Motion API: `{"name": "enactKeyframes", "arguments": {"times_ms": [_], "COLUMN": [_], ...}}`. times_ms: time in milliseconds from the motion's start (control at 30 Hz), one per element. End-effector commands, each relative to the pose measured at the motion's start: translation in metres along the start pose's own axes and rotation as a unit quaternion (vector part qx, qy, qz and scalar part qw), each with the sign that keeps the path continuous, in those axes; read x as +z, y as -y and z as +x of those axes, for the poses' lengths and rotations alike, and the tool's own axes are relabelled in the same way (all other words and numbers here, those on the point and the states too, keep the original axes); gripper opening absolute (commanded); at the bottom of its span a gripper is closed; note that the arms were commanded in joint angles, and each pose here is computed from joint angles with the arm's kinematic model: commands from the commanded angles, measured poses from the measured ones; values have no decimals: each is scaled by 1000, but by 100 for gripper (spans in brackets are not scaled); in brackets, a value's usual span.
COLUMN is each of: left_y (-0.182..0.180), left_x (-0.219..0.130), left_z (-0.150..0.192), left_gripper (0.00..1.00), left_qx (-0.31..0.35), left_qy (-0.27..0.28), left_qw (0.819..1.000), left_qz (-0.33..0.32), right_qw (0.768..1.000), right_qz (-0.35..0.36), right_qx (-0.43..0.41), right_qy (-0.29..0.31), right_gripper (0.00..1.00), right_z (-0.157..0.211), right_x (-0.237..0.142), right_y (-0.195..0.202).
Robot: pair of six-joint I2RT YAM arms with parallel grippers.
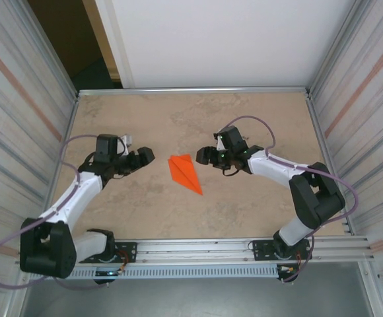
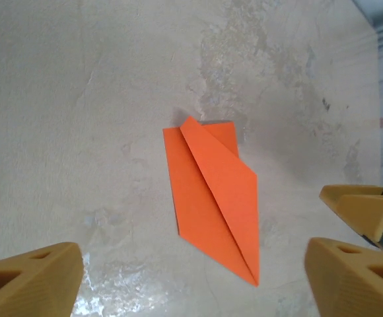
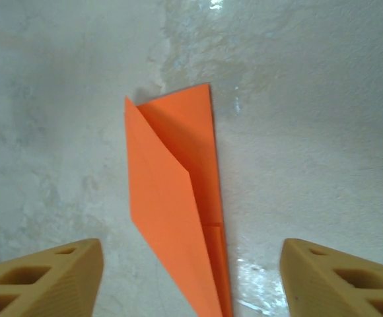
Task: Fold a paper plane with a square sheet of paper (pick it up from the middle)
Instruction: Fourth fold the wing at the center of the table.
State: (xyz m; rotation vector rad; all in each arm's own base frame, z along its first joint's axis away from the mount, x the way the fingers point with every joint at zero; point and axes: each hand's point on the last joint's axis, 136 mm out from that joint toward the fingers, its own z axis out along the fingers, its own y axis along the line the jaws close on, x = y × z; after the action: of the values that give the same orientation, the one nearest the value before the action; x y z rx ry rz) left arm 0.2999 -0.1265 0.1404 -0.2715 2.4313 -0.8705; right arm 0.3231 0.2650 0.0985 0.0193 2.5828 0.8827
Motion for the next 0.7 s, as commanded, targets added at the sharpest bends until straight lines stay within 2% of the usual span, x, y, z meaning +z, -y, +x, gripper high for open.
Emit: {"name": "enactKeyframes", "arguments": {"times_ms": [0, 67, 233, 400, 567, 667], "left_y": [2, 2, 5, 8, 8, 9], "left_x": [-11, -15, -19, -24, -25, -22], "left_z": [6, 10, 14, 15, 18, 19], "left_gripper": [94, 97, 99, 99, 99, 99], "left_qx": [27, 44, 53, 58, 59, 59], "left_qy": [6, 5, 14, 23, 25, 21], "left_qw": [1000, 999, 998, 998, 997, 997], "left_qz": [2, 3, 16, 26, 30, 36], "right_qw": [1000, 999, 1000, 999, 996, 996], "right_qz": [22, 17, 7, -6, 32, 17], "right_qx": [-21, -28, -20, -20, -13, -19], "right_qy": [8, 9, -16, -39, -80, -84], "right_gripper": [80, 85, 87, 83, 79, 78], "right_z": [-5, -6, -4, 5, 19, 24], "right_x": [-7, -4, 17, 30, 37, 37], "right_y": [2, -2, -3, -8, 4, -2]}}
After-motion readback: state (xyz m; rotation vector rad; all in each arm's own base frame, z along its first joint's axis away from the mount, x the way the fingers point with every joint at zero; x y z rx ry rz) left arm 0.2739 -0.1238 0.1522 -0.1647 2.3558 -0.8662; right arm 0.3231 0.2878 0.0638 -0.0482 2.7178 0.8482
